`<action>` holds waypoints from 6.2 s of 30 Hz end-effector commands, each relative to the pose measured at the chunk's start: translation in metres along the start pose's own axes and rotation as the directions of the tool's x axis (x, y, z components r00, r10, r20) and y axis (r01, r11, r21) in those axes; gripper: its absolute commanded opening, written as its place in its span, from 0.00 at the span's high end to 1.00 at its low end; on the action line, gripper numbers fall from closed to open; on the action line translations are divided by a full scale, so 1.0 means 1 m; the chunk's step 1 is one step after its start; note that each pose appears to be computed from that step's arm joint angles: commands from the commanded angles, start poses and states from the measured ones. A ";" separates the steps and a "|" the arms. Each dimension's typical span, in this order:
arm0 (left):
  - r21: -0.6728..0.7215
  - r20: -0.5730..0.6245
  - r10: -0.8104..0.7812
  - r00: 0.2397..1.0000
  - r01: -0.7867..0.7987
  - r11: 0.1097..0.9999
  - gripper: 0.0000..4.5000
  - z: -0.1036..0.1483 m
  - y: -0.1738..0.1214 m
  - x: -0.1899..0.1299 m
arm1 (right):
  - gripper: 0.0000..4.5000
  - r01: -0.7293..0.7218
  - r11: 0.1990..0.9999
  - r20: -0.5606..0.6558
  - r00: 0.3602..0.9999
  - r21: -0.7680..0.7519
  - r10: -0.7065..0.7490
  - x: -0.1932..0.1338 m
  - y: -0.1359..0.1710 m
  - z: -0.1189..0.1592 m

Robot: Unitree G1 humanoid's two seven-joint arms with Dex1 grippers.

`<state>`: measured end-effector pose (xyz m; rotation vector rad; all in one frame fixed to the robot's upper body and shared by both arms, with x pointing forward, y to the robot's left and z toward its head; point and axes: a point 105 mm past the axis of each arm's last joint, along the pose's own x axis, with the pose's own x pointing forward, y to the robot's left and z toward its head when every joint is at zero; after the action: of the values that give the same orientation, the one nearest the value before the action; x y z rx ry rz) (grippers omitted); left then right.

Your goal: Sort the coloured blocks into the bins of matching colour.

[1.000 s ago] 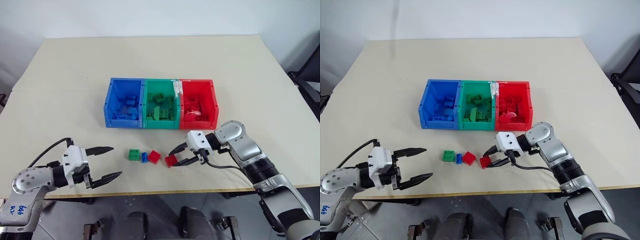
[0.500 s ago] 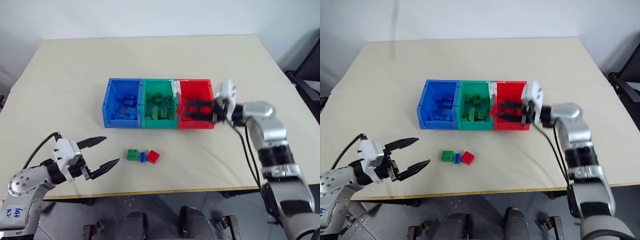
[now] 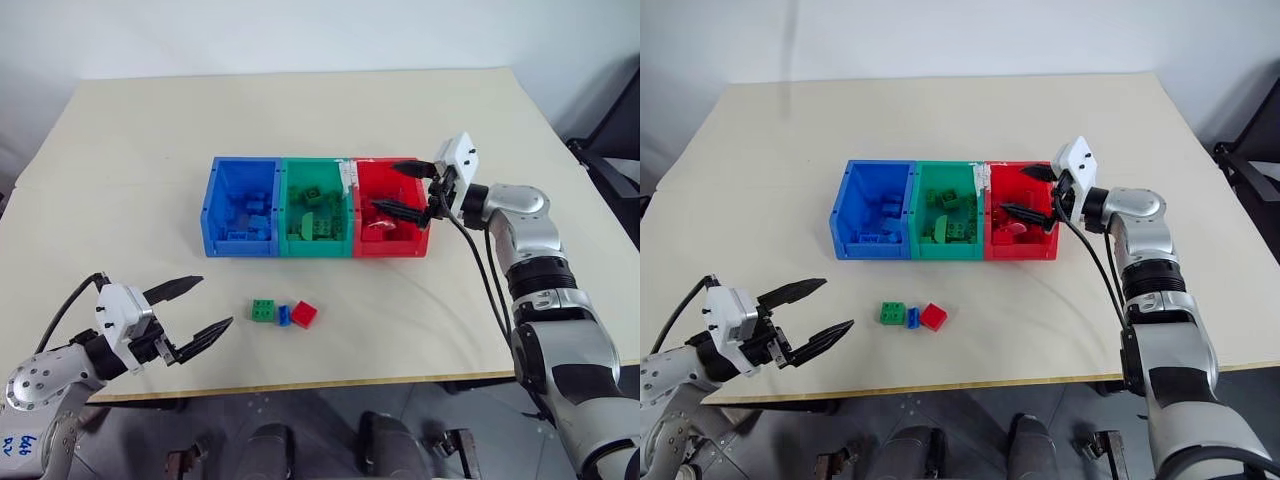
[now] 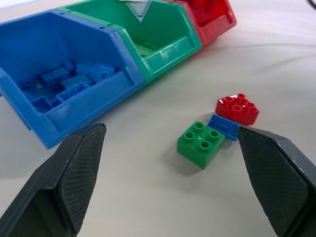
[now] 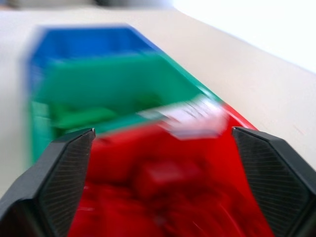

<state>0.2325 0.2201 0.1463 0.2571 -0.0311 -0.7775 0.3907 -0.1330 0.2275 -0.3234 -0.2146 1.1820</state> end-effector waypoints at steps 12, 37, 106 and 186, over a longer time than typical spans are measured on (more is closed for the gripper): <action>0.011 -0.149 0.010 0.989 -0.008 1.000 0.00 -0.009 0.018 -0.033 | 0.01 -0.342 0.939 -0.166 0.925 0.026 0.342 -0.066 0.103 -0.028; -0.160 -0.434 -0.363 0.824 0.326 0.932 0.00 0.007 -0.065 0.136 | 0.01 -0.084 0.996 -0.250 0.964 0.040 0.091 -0.104 0.136 -0.045; 0.173 0.346 -0.444 0.826 0.409 0.896 0.00 0.107 0.004 0.165 | 0.00 0.378 0.926 -0.037 0.925 0.007 -0.377 -0.092 0.108 0.002; 0.167 0.004 -0.116 0.993 0.114 0.979 0.68 0.083 0.051 0.138 | 0.00 0.137 0.987 0.072 0.987 0.082 -0.143 -0.077 0.129 0.008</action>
<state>0.3502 0.1280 0.2183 0.4230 -0.0588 -0.9655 0.2491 -0.1577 0.1706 -0.1805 -0.1713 1.0935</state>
